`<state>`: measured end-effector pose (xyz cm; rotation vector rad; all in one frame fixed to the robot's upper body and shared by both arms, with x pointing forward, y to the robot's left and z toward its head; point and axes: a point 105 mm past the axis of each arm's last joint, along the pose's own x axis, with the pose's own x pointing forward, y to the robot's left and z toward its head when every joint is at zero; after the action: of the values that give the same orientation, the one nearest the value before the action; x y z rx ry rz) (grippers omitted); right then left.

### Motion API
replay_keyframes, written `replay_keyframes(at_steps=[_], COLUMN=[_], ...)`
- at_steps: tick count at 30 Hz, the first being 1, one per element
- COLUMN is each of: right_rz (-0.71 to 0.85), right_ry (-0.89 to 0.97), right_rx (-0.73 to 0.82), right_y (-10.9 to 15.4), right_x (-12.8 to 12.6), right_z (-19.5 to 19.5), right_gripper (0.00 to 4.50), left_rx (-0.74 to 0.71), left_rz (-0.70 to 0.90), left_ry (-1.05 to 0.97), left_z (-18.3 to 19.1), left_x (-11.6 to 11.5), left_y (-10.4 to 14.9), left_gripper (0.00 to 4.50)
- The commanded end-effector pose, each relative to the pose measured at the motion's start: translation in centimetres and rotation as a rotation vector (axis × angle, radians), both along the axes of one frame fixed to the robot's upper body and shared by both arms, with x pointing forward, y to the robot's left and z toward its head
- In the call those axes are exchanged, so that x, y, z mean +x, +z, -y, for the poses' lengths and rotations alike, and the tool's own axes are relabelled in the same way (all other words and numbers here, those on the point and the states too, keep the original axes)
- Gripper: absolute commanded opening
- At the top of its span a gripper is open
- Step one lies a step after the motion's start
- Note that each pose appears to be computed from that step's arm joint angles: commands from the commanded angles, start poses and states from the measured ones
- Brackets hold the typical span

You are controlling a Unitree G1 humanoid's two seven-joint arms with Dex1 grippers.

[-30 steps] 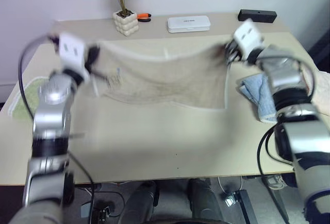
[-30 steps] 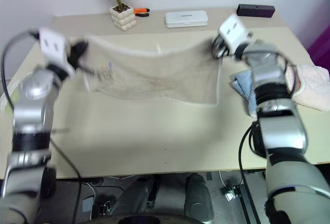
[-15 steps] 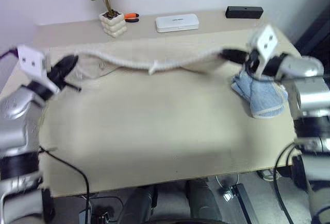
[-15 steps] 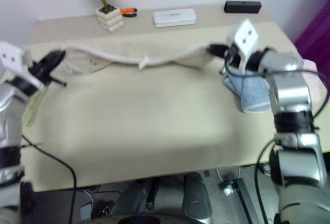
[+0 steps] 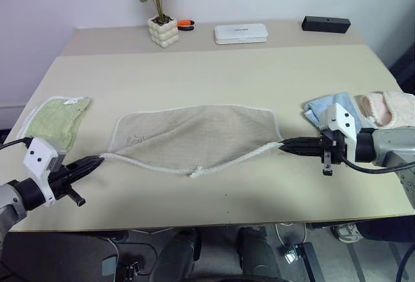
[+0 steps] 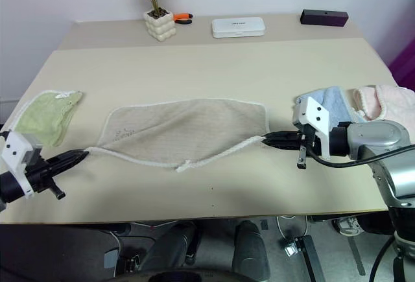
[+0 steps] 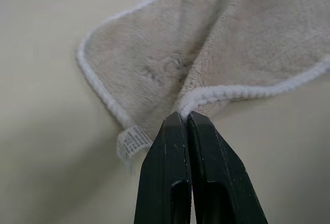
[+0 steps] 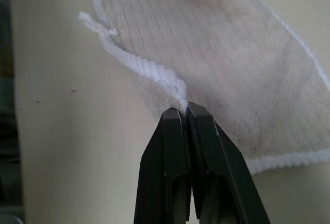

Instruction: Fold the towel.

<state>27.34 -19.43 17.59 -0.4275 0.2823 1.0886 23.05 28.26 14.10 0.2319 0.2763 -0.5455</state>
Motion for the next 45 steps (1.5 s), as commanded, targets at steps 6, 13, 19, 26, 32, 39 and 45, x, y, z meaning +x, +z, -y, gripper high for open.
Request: replay_keyframes(at_steps=[6, 13, 19, 26, 32, 39, 45], right_rz=[0.246, 0.293, 0.561, 0.81, 0.646, 0.288, 0.103], right_ry=[-0.2, -0.209, -0.351, -0.393, -0.193, -0.055, 0.032], right_rx=[-0.02, -0.031, -0.002, 0.124, 0.127, 0.029, -0.008], right_y=[2.6, 2.8, 9.0, 17.2, 14.1, 6.6, 4.1], right_x=[6.0, 8.6, 11.9, 11.8, 8.9, 3.9, 0.6], right_z=[2.1, 2.4, 3.4, 3.0, 0.6, 1.2, 1.3], right_gripper=[0.02, 0.02, 0.02, 0.02, 0.02, 0.02, 0.02], left_rx=[0.029, 0.034, 0.061, -0.085, -0.05, 0.007, 0.029], left_rz=[0.222, 0.243, 0.559, 0.891, 0.715, 0.25, 0.085], left_ry=[0.1, 0.052, 0.236, 0.429, 0.254, 0.082, 0.048], left_z=[-1.9, -1.2, -2.8, -5.7, -5.4, -4.7, -4.4], left_x=[5.9, 8.7, 12.3, 12.1, 9.2, 3.5, 1.3], left_y=[3.1, 3.0, 10.0, 20.0, 15.7, 6.4, 3.9], left_gripper=[0.0, 0.0, 0.0, 0.0, 0.0, 0.0, 0.0])
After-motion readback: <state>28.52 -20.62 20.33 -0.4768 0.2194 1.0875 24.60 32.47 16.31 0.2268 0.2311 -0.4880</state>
